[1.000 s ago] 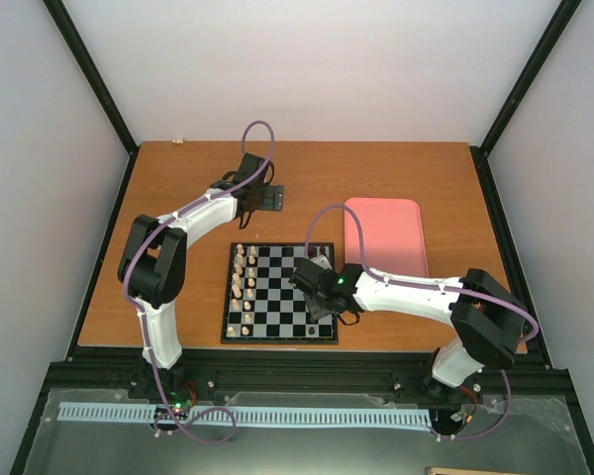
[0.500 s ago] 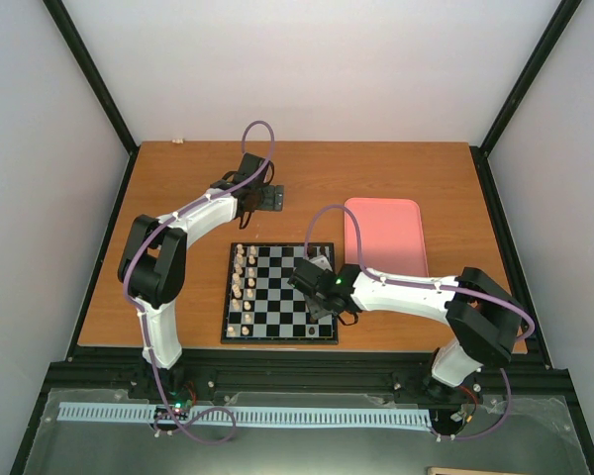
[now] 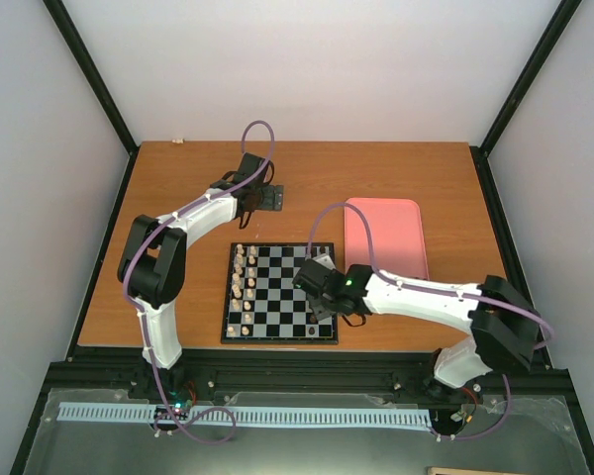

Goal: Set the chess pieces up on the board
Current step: Place the chess piece on the chessboard, then pick up the chess piece from the storage box.

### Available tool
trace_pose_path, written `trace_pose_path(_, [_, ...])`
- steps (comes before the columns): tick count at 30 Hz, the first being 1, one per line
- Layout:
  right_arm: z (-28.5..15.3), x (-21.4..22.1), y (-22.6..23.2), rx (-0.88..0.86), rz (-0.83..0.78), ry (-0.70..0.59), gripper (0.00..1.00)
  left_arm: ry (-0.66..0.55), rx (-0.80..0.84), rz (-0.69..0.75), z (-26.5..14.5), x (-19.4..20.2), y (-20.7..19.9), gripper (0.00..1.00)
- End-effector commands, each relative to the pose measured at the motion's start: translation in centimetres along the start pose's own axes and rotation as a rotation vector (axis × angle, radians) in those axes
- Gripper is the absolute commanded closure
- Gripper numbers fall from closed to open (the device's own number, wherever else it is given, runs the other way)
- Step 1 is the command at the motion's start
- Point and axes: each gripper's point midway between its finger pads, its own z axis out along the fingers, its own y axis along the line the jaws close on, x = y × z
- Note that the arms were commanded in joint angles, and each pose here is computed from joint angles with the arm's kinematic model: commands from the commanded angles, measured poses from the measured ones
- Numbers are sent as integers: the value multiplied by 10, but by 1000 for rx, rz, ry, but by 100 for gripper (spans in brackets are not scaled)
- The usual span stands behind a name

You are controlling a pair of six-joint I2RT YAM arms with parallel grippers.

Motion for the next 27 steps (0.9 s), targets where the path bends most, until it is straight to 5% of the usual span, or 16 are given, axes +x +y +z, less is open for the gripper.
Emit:
trace_pose_path(1, [-23, 1, -12, 17, 19, -38, 61, -62, -11, -22, -24, -24, 4, 0])
trace_pose_path(11, [-40, 1, -88, 209, 181, -126, 47, -193, -16, -52, -87, -45, 18, 0])
trace_pose_path(19, [-25, 7, -193, 337, 436, -132, 46, -234, -3, -66, -111, -51, 21, 0])
trace_pose_path(27, [-11, 13, -231, 356, 548, -114, 48, -228, 17, -68, -110, -50, 18, 0])
